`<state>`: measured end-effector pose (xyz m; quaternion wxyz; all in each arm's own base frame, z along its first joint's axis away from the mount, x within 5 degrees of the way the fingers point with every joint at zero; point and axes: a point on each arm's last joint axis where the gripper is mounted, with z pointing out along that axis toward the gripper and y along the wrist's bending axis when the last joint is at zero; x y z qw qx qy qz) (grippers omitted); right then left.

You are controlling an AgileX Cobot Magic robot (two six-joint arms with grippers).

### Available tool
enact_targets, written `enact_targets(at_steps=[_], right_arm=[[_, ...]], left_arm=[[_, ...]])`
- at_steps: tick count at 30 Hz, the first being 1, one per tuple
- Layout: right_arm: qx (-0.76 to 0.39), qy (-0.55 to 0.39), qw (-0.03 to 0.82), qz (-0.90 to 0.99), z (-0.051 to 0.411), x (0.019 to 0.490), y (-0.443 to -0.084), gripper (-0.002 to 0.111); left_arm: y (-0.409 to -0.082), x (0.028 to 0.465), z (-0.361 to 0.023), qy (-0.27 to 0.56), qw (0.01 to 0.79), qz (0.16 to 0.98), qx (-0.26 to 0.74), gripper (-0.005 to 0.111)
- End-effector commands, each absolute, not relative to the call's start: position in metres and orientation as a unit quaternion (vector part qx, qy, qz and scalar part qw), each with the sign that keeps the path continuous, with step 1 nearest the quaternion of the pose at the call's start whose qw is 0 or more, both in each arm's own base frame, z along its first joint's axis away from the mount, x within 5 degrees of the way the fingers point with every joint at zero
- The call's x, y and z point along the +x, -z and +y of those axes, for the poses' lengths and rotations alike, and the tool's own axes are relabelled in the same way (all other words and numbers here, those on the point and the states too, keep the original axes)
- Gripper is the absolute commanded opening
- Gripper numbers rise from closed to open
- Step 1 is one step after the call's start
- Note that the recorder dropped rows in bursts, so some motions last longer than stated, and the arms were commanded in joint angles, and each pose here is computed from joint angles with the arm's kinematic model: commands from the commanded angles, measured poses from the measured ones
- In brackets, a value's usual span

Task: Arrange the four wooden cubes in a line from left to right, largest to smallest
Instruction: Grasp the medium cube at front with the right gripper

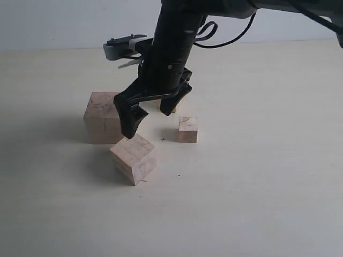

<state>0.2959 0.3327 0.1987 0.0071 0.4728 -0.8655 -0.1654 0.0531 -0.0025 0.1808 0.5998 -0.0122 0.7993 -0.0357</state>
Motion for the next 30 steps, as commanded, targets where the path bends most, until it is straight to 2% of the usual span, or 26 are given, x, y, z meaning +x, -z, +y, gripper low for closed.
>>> enact_targets(at_steps=[1, 5, 11, 30], right_arm=[[0.482, 0.173, 0.001, -0.859, 0.34, 0.276, -0.214, 0.105], [0.499, 0.153, 0.004, -0.853, 0.35, 0.263, -0.211, 0.105], [0.493, 0.09, 0.003, -0.865, 0.354, 0.257, -0.188, 0.105], [0.474, 0.096, 0.034, -0.875, 0.363, 0.26, -0.142, 0.105]], left_arm=[[-0.181, 0.053, -0.002, 0.034, 0.606, 0.795, -0.013, 0.0], [-0.181, 0.053, -0.002, 0.034, 0.606, 0.795, -0.013, 0.0], [-0.181, 0.053, -0.002, 0.034, 0.606, 0.795, -0.013, 0.0], [-0.181, 0.053, -0.002, 0.034, 0.606, 0.795, -0.013, 0.0]])
